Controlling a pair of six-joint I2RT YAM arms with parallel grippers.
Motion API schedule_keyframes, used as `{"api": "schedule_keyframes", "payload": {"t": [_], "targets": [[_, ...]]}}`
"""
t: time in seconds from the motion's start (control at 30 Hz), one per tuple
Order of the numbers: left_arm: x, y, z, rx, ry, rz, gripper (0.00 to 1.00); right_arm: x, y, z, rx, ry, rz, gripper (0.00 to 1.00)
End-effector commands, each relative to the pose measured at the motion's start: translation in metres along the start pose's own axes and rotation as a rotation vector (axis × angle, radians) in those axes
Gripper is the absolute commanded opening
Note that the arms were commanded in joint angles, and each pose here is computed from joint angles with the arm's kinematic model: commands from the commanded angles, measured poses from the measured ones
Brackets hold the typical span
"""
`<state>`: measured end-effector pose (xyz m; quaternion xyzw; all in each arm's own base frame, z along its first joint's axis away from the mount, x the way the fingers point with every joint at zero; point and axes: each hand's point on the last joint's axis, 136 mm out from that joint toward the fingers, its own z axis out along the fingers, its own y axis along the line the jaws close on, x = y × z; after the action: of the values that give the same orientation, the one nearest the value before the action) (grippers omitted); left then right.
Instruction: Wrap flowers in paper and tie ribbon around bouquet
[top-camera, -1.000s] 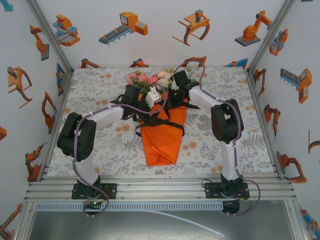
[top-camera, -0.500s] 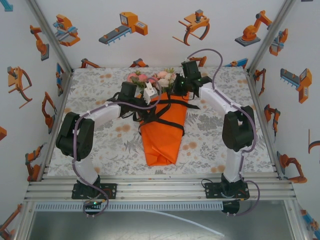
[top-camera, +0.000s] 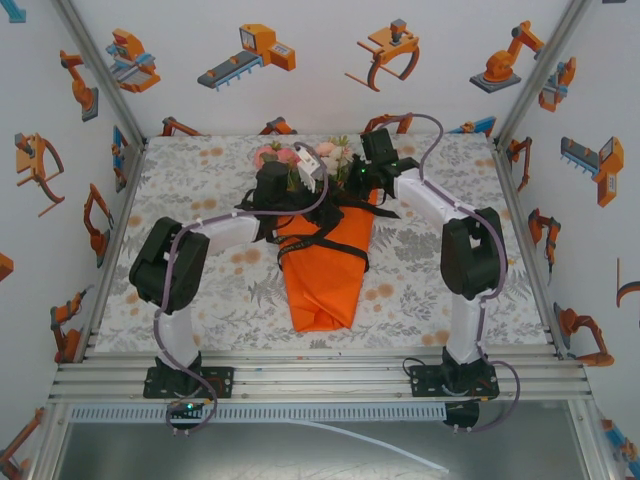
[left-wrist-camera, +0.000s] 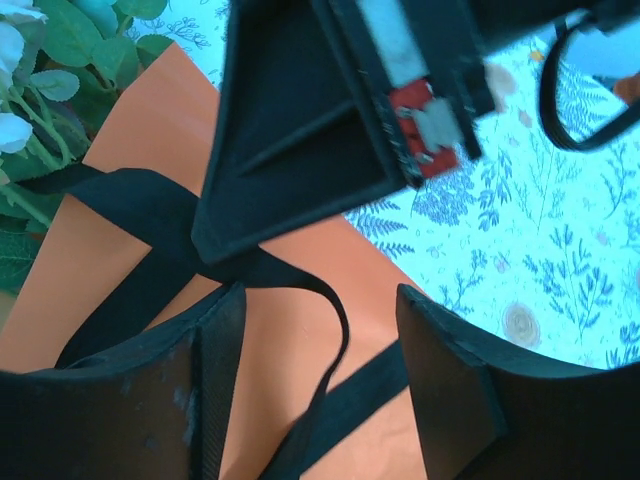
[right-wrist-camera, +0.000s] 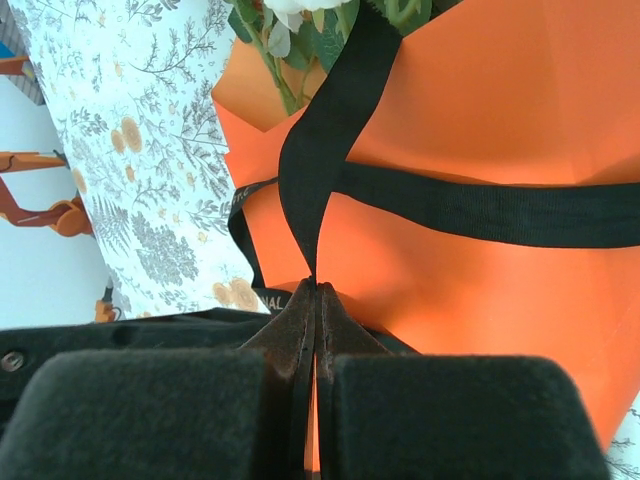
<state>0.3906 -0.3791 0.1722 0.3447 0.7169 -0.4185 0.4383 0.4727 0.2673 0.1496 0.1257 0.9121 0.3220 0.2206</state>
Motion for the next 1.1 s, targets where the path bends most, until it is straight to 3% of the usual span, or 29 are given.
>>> {"api": "schedule_keyframes", "payload": {"t": [0.0,0.1,0.23,0.27,0.4,0.5,0.67,0.73,0.93,1.07], "targets": [[-0.016,-0.008,0.01,0.048,-0.062,-0.061,0.5,-0.002,0.011,-0.012,-0.036,-0.013,0.02,0.0],[-0.007,-0.006,0.012,0.041,-0.022,-0.068,0.34,-0.002,0.013,-0.015,-0.037,-0.019,0.019,0.0],[-0.002,-0.001,0.009,-0.004,0.015,-0.044,0.0,-0.004,0.017,-0.021,-0.047,-0.023,0.011,0.0],[-0.002,0.003,0.007,-0.026,0.021,-0.038,0.0,-0.004,0.017,-0.022,-0.044,-0.028,-0.001,0.02],[-0.003,0.024,-0.012,-0.152,0.05,-0.043,0.0,-0.014,-0.001,-0.042,0.001,-0.08,-0.092,0.27],[-0.004,0.038,-0.035,-0.266,0.089,-0.01,0.0,-0.011,-0.012,-0.056,0.006,-0.131,-0.287,0.35],[-0.007,0.051,-0.064,-0.386,0.155,0.048,0.0,0.05,0.007,-0.059,-0.209,-0.09,-0.714,0.43],[0.0,0.054,-0.07,-0.403,0.198,0.073,0.0,0.075,0.007,-0.052,-0.222,-0.038,-0.838,0.47],[0.003,0.054,-0.076,-0.386,0.179,0.056,0.0,0.101,-0.01,-0.018,-0.166,0.13,-0.876,0.47],[0.001,0.051,-0.075,-0.357,0.167,0.056,0.0,0.123,-0.013,-0.006,-0.203,0.235,-0.876,0.47]]}}
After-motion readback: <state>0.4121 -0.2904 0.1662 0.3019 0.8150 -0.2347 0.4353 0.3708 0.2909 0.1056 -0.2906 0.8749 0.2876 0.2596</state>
